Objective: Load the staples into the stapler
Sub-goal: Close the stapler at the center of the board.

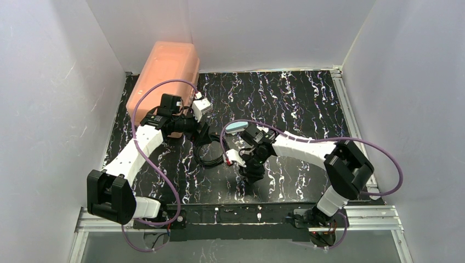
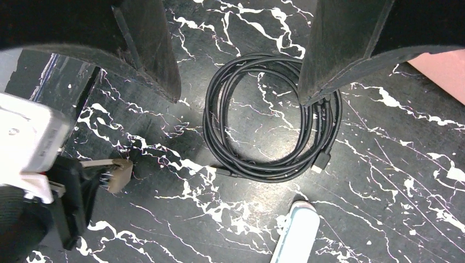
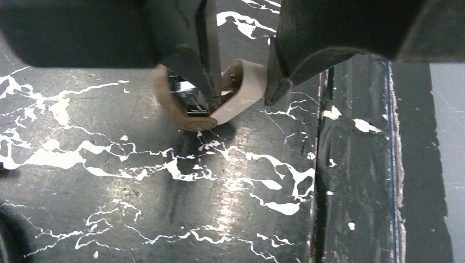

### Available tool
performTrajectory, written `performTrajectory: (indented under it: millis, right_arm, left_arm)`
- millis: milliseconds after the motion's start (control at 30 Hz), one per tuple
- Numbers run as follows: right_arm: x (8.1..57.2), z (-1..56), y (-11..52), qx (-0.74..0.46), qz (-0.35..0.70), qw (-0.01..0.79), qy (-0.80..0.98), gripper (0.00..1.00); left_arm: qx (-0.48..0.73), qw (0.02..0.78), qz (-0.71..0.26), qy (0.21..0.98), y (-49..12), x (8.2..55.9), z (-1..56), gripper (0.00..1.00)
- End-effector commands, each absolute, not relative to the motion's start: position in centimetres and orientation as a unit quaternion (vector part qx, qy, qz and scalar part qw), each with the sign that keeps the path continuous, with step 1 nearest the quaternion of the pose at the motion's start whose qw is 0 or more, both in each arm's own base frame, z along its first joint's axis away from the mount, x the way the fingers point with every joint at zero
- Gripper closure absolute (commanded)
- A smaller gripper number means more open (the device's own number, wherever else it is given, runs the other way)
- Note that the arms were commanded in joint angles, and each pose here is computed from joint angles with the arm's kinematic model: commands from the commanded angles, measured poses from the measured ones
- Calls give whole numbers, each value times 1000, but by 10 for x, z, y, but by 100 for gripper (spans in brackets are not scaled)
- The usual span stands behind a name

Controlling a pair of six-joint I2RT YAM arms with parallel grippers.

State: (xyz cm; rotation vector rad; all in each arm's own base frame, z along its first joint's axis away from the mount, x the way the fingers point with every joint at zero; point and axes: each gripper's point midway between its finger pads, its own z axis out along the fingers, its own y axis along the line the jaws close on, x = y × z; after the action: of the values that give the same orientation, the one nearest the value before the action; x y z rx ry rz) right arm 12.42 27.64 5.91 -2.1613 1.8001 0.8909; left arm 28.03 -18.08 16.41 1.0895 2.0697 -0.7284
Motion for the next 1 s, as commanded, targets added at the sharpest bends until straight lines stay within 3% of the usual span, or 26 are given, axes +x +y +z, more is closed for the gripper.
performTrajectory:
  millis: [0, 367, 633, 967]
  right_arm:
    - [135, 65, 278, -724, 295, 89, 618, 53]
    - [158, 94, 287, -718, 281, 124, 624, 30]
    - [193, 101, 284, -656, 236, 188, 692, 3]
    - [191, 71, 284, -578, 256, 190, 751, 1]
  left_arm:
    - [425, 327, -299, 790, -181, 265, 162, 25]
    - [427, 303, -318, 790, -184, 258, 149, 25]
    - [427, 303, -306, 795, -182, 263, 147, 25]
    - [414, 303, -301, 804, -181, 269, 147, 25]
